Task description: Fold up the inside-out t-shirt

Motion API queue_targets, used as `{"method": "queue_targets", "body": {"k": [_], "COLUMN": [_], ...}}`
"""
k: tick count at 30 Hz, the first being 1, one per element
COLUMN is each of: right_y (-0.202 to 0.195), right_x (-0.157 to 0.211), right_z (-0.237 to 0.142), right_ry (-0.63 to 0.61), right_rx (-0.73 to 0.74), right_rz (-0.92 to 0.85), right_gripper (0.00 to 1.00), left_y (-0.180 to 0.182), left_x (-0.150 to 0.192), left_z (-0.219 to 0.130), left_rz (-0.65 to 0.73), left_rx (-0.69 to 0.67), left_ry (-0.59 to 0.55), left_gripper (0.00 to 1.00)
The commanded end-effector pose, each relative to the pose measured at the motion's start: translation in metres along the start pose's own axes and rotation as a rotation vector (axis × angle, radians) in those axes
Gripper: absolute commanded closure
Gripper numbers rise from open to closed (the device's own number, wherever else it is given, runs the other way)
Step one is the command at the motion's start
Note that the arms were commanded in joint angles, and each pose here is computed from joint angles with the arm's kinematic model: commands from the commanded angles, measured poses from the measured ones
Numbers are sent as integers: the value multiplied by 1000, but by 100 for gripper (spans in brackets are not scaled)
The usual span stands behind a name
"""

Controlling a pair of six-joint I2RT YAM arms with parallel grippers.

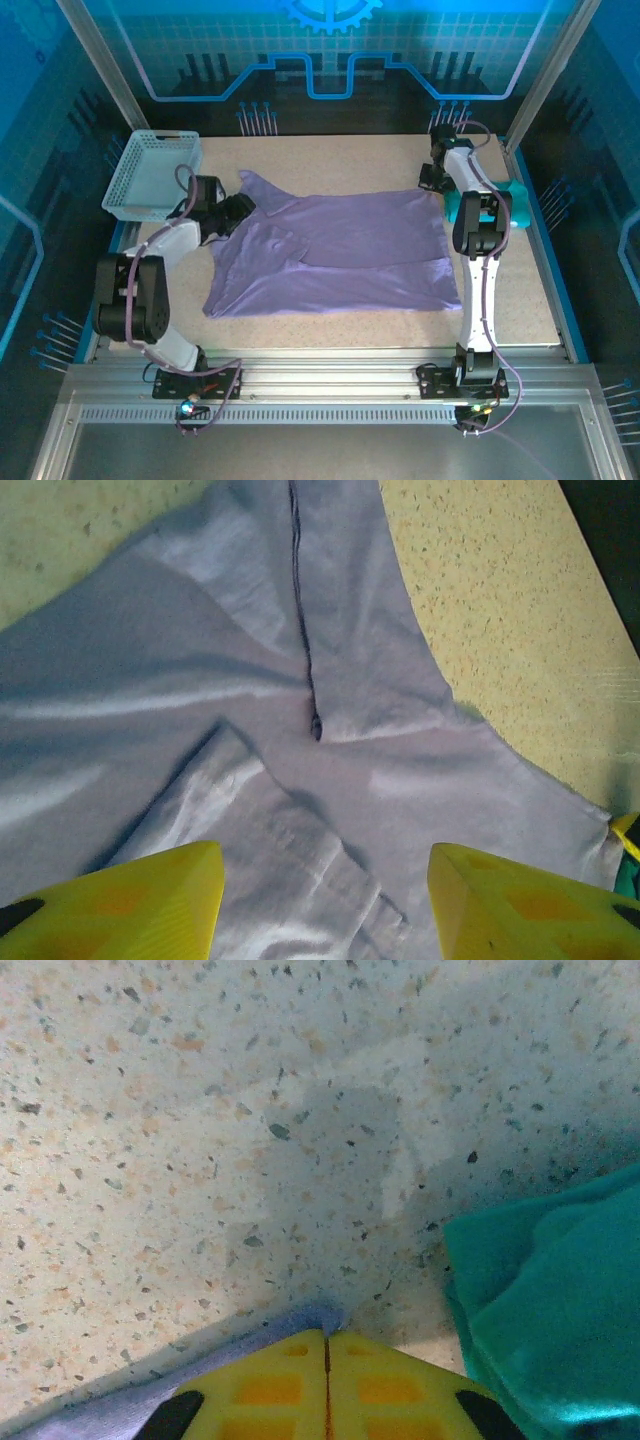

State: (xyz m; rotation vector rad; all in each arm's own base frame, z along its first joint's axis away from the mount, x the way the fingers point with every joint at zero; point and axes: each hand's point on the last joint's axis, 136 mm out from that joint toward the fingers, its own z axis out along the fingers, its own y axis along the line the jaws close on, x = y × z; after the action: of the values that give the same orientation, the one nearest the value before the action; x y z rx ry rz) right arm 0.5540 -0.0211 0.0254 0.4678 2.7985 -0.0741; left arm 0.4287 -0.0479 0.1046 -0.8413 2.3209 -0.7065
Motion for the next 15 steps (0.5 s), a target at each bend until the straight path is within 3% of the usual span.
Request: {"method": "queue_targets", "body": {"k": [1, 8, 15], "right_y": [-5, 7, 11], "right_x": [1, -7, -6], "right_z": [0, -13, -14], "right_ry": [24, -28, -28], "right_rx": [-17, -73, -91], "right_rz": [-12, -55, -76], "right_gripper": [95, 100, 100], "left_y": [-12, -7, -1], "left_x": [-41, -100, -128], "left_z": [9, 62, 108], "left_rz": [59, 75, 115], "left_rx": [-14, -130, -208], "left_ry": [-79, -56, 23], "left_gripper": [43, 44, 47]}}
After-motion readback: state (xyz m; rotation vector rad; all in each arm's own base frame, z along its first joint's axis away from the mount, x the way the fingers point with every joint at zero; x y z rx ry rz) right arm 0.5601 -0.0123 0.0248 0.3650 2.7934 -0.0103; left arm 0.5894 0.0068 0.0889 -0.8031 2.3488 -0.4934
